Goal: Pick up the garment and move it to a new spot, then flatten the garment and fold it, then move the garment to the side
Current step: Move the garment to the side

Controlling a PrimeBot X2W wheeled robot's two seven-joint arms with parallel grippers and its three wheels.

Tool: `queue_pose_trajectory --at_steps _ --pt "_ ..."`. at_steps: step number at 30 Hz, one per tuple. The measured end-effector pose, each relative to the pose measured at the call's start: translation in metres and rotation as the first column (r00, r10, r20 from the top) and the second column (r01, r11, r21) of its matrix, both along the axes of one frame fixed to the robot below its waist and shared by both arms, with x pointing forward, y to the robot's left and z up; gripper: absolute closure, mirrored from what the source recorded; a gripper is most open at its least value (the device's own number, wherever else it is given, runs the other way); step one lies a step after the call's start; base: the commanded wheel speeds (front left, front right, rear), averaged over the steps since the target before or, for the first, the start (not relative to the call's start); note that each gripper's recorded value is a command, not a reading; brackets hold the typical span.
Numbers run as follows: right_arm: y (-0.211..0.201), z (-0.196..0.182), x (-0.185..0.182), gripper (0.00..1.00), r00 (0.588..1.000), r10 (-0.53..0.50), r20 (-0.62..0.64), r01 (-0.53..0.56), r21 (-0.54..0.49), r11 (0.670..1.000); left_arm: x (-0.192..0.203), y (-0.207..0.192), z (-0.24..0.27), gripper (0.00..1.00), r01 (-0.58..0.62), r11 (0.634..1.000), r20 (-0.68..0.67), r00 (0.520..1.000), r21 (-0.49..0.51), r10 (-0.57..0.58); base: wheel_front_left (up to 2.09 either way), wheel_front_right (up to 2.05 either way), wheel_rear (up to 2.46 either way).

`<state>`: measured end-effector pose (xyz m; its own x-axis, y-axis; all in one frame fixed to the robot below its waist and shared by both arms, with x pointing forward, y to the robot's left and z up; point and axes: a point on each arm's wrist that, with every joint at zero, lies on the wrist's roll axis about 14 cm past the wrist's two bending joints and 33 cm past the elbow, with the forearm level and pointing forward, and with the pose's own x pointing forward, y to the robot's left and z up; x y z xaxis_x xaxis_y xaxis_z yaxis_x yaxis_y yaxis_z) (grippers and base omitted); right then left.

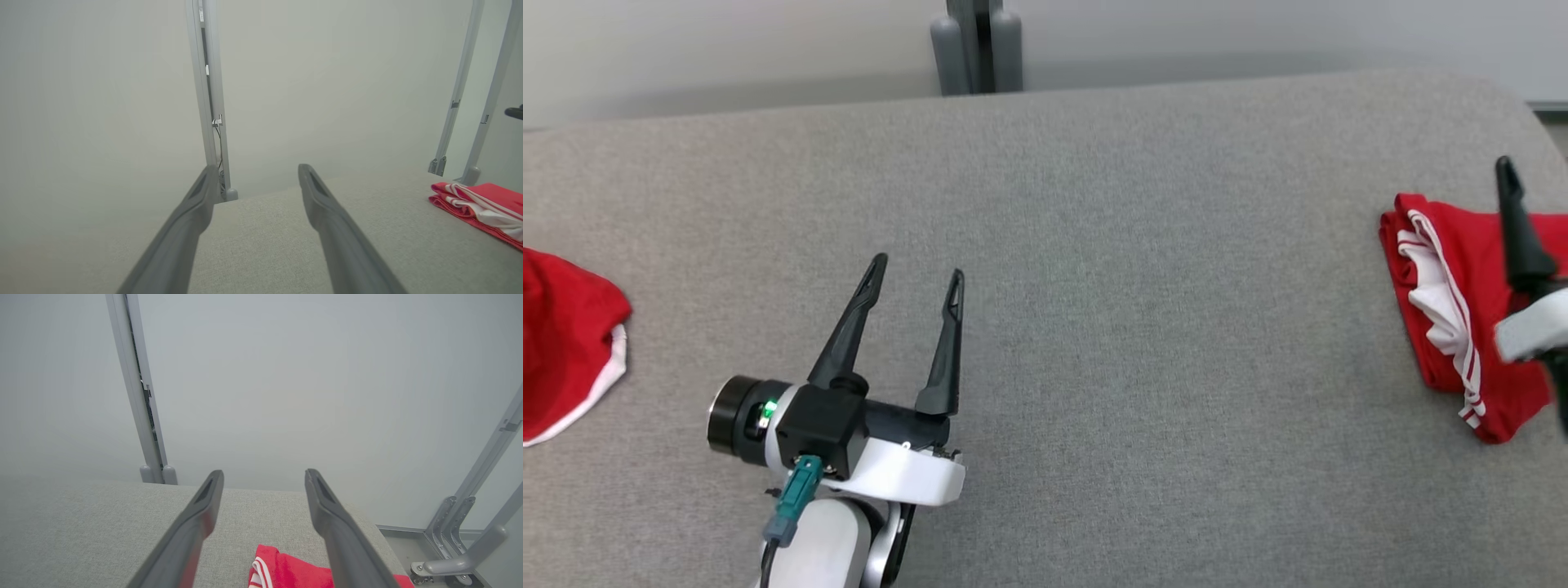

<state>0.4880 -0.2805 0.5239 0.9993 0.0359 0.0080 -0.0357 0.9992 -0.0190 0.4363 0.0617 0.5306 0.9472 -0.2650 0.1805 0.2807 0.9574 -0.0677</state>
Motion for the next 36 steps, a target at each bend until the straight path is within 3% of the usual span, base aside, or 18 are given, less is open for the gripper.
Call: queue_pose_trajectory --at_steps 8,15,23,36 --pt "0.067 0.027 -0.046 0.0 0.984 0.046 0.174 -0.076 0.172 0.982 -0.021 0.03 0.016 0.0 -0.09 0.996 0.031 0.995 0.002 0.09 0.0 0.0 0.0" --pt "0.097 0.022 -0.076 0.0 0.982 0.041 0.186 -0.093 0.28 0.955 -0.04 0.061 0.016 0.0 -0.19 0.982 0.022 0.982 -0.006 0.19 0.0 0.0 0.0" --pt "0.106 0.008 -0.098 0.0 0.988 0.04 0.149 -0.079 0.268 0.96 -0.06 0.094 0.004 0.0 -0.287 0.958 -0.025 0.958 -0.021 0.286 0.0 0.0 0.0" --pt "0.116 -0.01 -0.109 0.0 0.994 0.051 0.098 -0.073 0.236 0.969 -0.073 0.097 -0.016 0.0 -0.293 0.956 -0.083 0.953 0.005 0.292 0.0 0.0 0.0"
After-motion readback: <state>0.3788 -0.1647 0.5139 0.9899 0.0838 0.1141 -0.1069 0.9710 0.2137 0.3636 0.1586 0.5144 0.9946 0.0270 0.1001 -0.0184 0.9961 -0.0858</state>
